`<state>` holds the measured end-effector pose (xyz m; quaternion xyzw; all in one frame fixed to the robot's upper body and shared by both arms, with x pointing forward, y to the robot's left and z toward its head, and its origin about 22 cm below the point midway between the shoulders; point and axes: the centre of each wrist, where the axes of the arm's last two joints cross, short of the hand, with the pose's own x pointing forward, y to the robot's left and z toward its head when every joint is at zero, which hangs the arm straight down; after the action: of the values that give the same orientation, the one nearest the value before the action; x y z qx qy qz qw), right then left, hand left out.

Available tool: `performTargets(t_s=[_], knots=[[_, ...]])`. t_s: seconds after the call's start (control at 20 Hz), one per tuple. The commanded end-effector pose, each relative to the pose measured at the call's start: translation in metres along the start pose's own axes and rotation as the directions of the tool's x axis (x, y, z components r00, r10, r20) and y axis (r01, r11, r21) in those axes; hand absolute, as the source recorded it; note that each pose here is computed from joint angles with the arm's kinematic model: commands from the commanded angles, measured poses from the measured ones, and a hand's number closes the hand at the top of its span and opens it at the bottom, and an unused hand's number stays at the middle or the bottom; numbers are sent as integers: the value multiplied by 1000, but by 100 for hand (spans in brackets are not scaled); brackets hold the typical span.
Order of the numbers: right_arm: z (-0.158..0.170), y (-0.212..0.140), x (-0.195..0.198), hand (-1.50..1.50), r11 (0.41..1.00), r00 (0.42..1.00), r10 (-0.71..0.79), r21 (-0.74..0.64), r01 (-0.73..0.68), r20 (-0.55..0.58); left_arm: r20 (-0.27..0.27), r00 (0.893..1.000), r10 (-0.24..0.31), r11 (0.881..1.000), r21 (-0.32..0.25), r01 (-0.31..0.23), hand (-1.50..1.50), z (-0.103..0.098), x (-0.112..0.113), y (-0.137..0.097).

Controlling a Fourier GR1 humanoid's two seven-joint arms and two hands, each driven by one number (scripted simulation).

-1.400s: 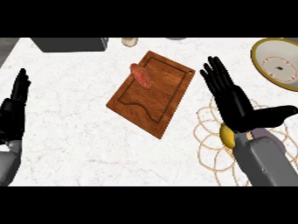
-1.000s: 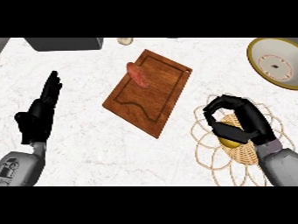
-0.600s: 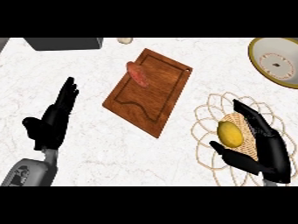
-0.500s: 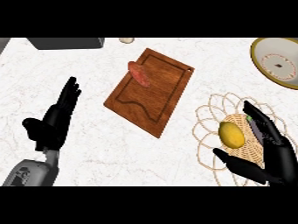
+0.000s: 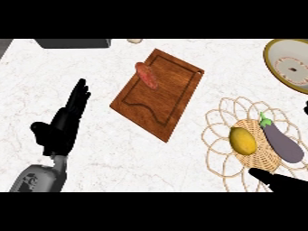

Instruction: Pick the lemon from the placemat and place it in the bowl

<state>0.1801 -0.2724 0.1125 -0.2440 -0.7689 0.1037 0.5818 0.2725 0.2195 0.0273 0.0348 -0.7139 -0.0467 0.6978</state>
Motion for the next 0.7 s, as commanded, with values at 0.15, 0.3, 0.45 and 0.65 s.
performTargets(t_s=[0.15,0.3,0.45,0.65], knots=[[-10,-15,26,-150,987,970,117,136,-89,-212,-3,1000,22,999,-27,-23,0,6,4,-6],[-27,-8,20,-150,970,942,159,224,-93,-294,18,1000,-2,1000,-11,2,0,-10,11,-10],[-32,-16,25,-150,955,920,202,274,-110,-336,6,1000,5,1000,-21,-5,0,10,-4,-12],[-43,9,2,-150,942,897,225,322,-100,-380,16,1000,-1,1000,-1,1,0,-2,-4,1]])
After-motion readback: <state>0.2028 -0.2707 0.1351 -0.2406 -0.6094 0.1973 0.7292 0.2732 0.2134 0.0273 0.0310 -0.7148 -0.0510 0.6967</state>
